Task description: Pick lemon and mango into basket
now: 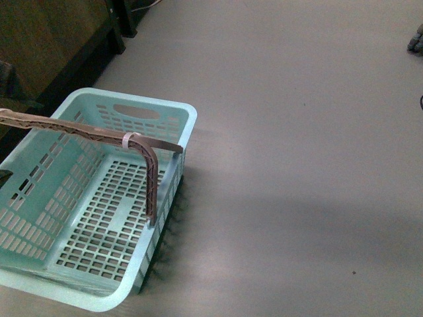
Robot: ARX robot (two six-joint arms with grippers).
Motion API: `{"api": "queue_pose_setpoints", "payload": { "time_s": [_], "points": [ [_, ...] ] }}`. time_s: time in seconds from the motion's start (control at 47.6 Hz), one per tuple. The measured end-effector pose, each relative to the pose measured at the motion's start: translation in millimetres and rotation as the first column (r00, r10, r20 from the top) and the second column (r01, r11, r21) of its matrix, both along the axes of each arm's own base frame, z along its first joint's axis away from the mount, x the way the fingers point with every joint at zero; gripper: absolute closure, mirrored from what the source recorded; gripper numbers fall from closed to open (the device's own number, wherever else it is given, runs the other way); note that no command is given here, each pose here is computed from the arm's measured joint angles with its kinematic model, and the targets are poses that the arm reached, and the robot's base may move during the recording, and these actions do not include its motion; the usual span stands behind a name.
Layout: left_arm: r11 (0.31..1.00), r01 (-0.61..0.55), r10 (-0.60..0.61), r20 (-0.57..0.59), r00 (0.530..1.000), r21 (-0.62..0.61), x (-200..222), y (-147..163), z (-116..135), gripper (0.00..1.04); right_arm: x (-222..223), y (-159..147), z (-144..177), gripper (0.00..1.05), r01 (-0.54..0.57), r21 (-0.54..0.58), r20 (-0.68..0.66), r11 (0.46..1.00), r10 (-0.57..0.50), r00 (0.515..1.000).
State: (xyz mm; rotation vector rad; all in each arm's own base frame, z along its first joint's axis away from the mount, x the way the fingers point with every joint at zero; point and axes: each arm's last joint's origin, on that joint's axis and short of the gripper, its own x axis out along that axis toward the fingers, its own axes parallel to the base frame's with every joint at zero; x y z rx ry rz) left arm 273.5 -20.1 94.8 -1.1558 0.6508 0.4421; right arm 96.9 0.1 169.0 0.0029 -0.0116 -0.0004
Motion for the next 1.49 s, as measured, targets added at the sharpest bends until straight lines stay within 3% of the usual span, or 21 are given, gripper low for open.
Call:
{"api": "queue_pose_setpoints", "payload": {
  "time_s": [0.421,0.631,0.946,1.051,1.304,1.388,1.493],
  "points": [
    [1.0,0.023,-0.024,-0.044,0.999,-0.012,75.6,-28.5,-42.3,0.07,0.0,0.0,0.0,0.09,0.0,0.0,0.0,1.0,0.0,1.0],
    [0.999,0.031,-0.031,-0.026,0.999,-0.013,94.0,-34.7,-49.4,0.08,0.0,0.0,0.0,0.09,0.0,0.0,0.0,1.0,0.0,1.0],
    [0.999,-0.005,0.004,-0.02,1.0,-0.052,107.9,-37.1,-56.2,0.7,0.0,0.0,0.0,0.09,0.0,0.0,0.0,1.0,0.0,1.0],
    [0.999,0.002,-0.003,-0.009,1.0,-0.054,106.5,-37.5,-54.4,0.75,0.0,0.0,0.0,0.09,0.0,0.0,0.0,1.0,0.0,1.0],
    [0.992,-0.026,0.028,0.013,1.0,-0.12,71.4,-32.0,-24.3,0.76,0.0,0.0,0.0,0.09,0.001,0.0,0.0,1.0,-0.001,1.0],
    [0.989,-0.032,0.039,0.047,0.998,-0.142,60.5,-29.4,-3.7,0.76,0.0,0.0,0.0,0.09,0.0,0.0,0.0,1.0,0.0,1.0],
    [0.984,-0.036,0.058,0.124,0.991,-0.175,39.3,-22.9,40.8,0.76,0.0,0.0,0.0,0.09,0.0,0.0,0.0,1.0,0.0,1.0]
  ]
}}
